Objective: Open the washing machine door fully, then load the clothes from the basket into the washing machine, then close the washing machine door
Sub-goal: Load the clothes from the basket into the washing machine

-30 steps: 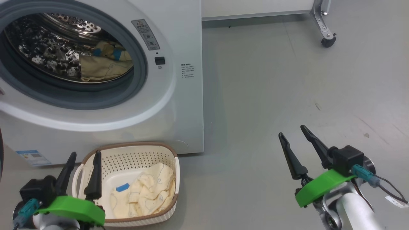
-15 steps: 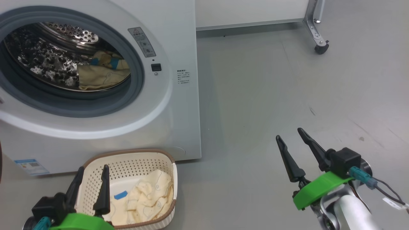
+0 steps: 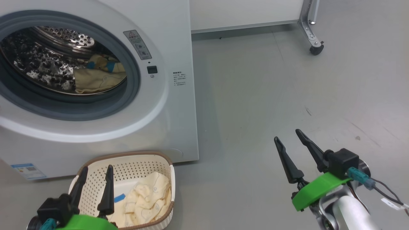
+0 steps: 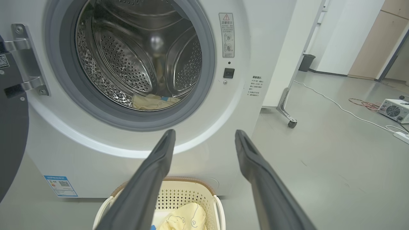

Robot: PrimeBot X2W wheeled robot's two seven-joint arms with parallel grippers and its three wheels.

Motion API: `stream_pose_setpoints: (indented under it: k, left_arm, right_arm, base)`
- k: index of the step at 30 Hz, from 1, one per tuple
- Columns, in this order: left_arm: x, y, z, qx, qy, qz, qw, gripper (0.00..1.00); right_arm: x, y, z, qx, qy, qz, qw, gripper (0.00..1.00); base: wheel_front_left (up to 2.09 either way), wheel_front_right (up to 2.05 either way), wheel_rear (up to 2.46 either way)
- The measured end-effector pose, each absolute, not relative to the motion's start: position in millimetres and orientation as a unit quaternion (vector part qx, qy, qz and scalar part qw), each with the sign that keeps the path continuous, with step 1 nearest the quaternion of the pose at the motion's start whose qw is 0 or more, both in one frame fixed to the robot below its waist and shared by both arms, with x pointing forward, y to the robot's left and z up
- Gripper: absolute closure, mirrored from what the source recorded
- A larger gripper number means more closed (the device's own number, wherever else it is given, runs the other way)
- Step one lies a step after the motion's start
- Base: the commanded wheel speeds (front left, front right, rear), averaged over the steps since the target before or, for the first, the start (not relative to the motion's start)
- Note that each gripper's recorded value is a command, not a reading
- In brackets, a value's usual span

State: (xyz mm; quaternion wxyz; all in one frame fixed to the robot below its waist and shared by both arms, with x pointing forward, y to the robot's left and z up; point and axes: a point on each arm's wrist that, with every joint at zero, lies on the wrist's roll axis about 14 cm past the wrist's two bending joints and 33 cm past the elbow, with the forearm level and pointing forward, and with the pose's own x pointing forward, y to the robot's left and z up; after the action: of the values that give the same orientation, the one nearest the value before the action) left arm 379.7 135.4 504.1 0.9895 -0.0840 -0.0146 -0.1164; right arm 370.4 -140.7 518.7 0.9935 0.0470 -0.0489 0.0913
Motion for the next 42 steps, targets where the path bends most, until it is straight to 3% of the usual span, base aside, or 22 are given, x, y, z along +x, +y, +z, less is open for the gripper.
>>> stream_pose_setpoints:
  k: [42]
  left_arm:
    - [381, 132, 483, -0.074, 0.008, -0.117, 0.990, 0.00]
  right_arm:
    - [375, -141, 505, 0.049, -0.028, 0.090, 0.994, 0.00]
  base:
    - [0.00, 0.00, 0.00]
